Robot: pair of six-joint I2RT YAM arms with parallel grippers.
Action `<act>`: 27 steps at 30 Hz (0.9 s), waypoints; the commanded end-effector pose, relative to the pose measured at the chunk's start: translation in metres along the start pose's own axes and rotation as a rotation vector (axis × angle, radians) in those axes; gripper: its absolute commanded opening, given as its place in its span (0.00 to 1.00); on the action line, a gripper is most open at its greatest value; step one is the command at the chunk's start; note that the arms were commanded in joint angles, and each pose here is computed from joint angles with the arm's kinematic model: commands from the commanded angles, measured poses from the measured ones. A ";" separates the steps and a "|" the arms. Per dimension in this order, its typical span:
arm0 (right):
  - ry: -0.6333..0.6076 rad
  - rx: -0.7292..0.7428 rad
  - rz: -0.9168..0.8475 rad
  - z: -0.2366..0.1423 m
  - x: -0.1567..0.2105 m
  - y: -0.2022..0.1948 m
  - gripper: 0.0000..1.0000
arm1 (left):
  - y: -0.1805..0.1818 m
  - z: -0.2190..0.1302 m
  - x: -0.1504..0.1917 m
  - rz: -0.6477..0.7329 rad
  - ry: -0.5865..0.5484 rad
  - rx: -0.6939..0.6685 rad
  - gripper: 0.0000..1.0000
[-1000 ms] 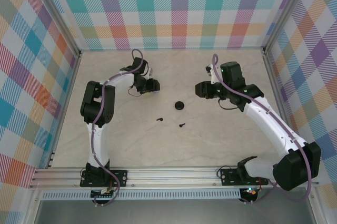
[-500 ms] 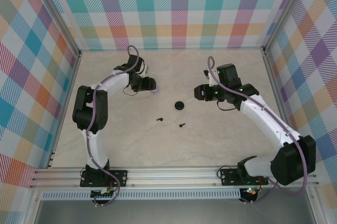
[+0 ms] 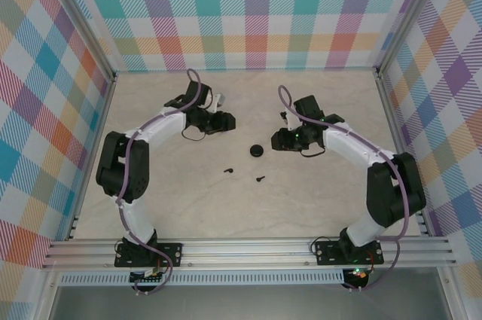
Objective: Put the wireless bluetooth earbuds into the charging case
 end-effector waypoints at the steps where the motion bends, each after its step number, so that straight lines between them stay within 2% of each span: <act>1: 0.021 -0.066 0.037 0.014 -0.001 0.005 0.33 | -0.016 0.026 0.002 -0.011 0.059 0.073 0.45; 6: 0.059 -0.091 0.092 0.035 0.007 -0.001 0.29 | -0.020 0.052 -0.009 -0.040 0.083 0.125 0.39; 14: 0.126 -0.110 0.121 0.066 0.015 0.000 0.24 | -0.027 0.093 -0.001 -0.023 0.170 0.139 0.35; 27: 0.148 -0.069 0.159 0.088 0.010 -0.008 0.21 | -0.024 0.108 0.022 -0.009 0.271 0.132 0.32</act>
Point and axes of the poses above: each hand's point on the last joint's axis, 136 mm out from that joint toward the fingers, its own z axis out along the fingers, its own y axis along the line the jaws close on, x = y × z, the point moved 5 cm from there along -z, back along the fingers, and after that the axes turned 8 degrees about -z, right-handed, at the moved point
